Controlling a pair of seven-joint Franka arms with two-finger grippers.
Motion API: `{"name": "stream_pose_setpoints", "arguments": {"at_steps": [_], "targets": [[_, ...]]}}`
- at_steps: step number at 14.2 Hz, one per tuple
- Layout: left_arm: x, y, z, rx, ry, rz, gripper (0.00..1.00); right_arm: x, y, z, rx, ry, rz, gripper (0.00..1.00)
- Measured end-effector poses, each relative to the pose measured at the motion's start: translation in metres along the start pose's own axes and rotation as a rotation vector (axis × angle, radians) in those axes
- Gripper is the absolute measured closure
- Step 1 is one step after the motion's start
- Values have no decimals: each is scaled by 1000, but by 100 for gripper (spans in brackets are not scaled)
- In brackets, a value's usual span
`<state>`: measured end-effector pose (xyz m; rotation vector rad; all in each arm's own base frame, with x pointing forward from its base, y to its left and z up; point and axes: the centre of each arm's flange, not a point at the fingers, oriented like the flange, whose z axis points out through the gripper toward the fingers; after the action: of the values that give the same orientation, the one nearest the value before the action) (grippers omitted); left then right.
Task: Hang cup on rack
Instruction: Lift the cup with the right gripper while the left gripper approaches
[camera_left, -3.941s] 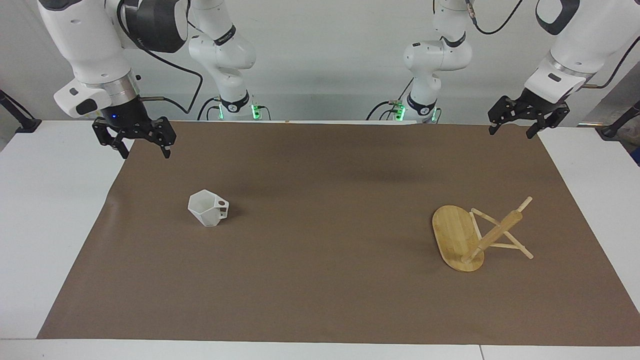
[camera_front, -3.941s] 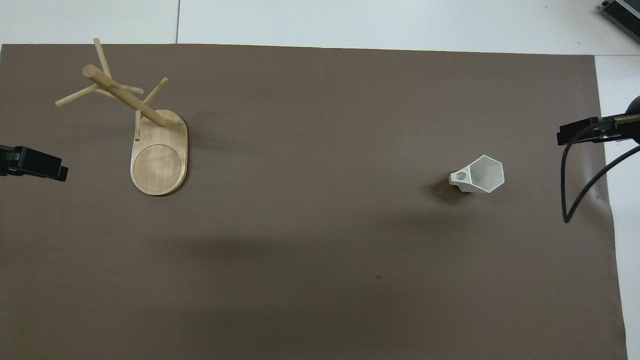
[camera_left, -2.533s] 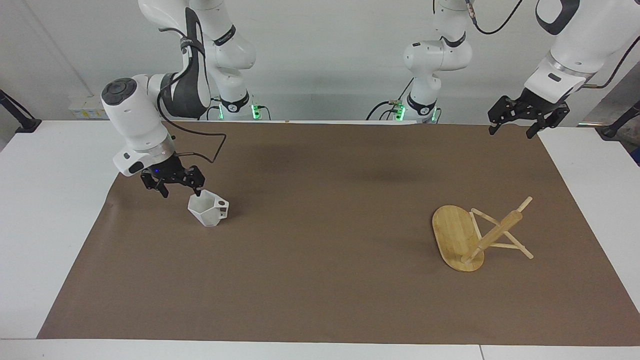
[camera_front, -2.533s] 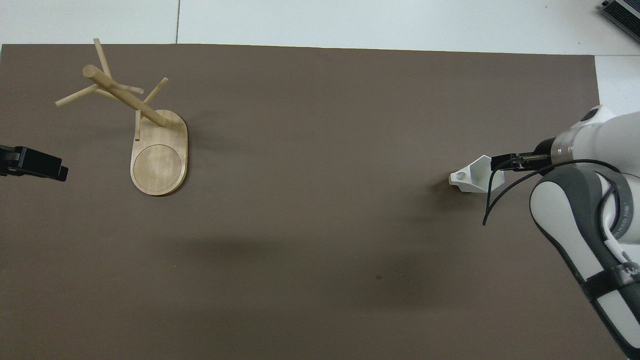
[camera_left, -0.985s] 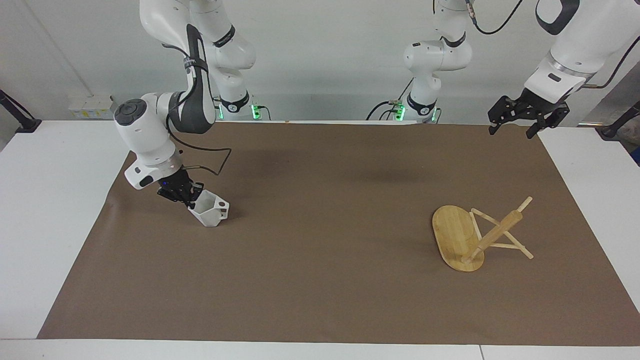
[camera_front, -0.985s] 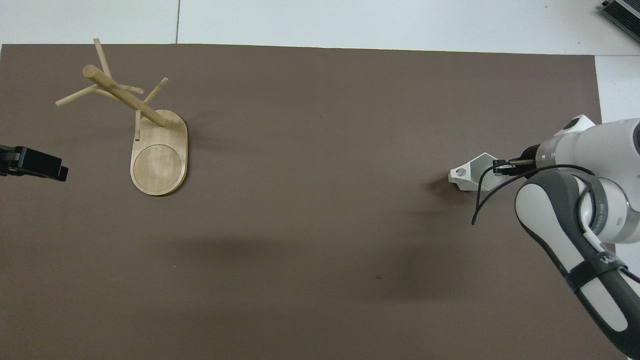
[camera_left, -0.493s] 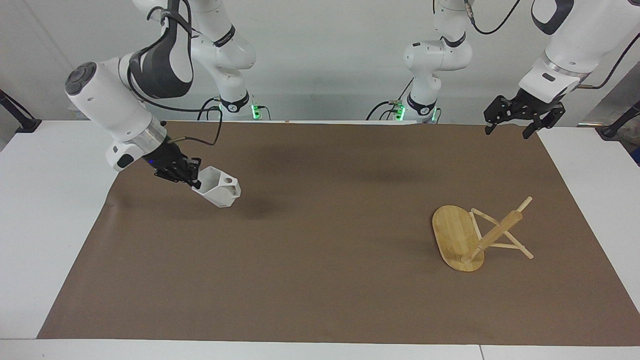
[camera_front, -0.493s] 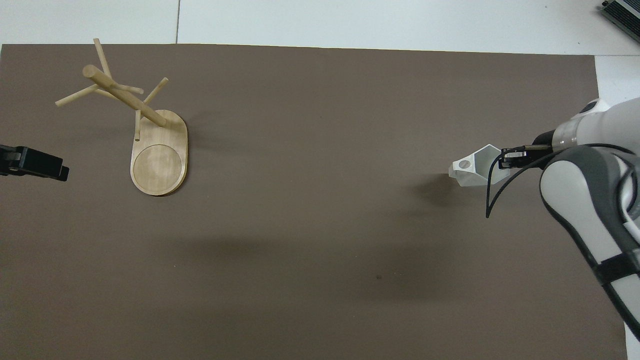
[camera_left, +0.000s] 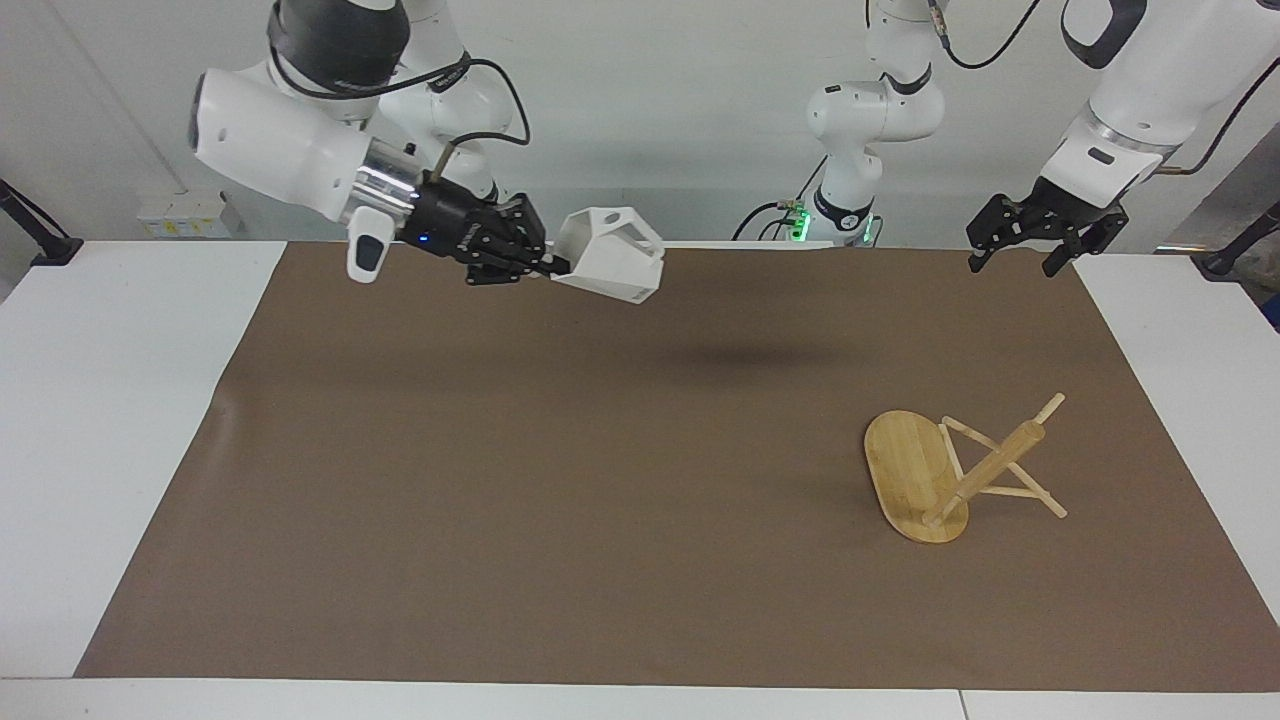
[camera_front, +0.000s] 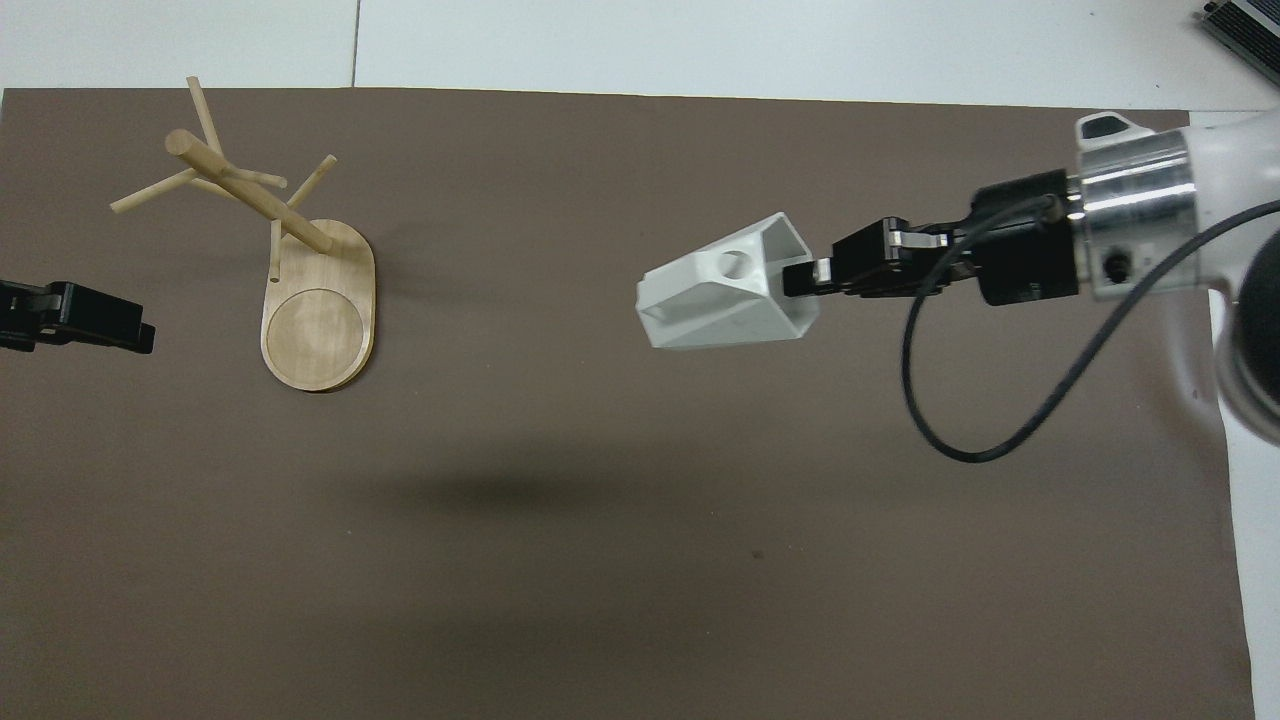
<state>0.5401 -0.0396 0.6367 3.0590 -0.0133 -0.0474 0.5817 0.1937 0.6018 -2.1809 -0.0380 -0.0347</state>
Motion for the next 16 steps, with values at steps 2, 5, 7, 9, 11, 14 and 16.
{"name": "stream_pose_setpoints", "arguments": {"at_steps": [2, 5, 7, 9, 11, 14, 16], "targets": [[0, 11, 0, -54, -1, -149, 0, -11, -44, 58, 11, 52, 24, 97], [0, 43, -2, -122, -1, -395, 0, -30, -69, 109, 17, 42, 29, 97], [0, 60, -5, -180, -10, -566, 0, -31, -69, 114, 17, 34, 38, 97], [1, 70, -7, -230, -34, -727, 0, -36, -73, 120, 18, 22, 66, 97], [2, 77, -10, -284, -69, -907, 0, -39, -77, 124, 18, 13, 74, 97], [1, 83, -11, -318, -134, -1155, 0, -42, -79, 128, 18, 7, 74, 97], [0, 91, -9, -326, -190, -1288, 0, -46, -84, 135, 20, 9, 87, 97]]}}
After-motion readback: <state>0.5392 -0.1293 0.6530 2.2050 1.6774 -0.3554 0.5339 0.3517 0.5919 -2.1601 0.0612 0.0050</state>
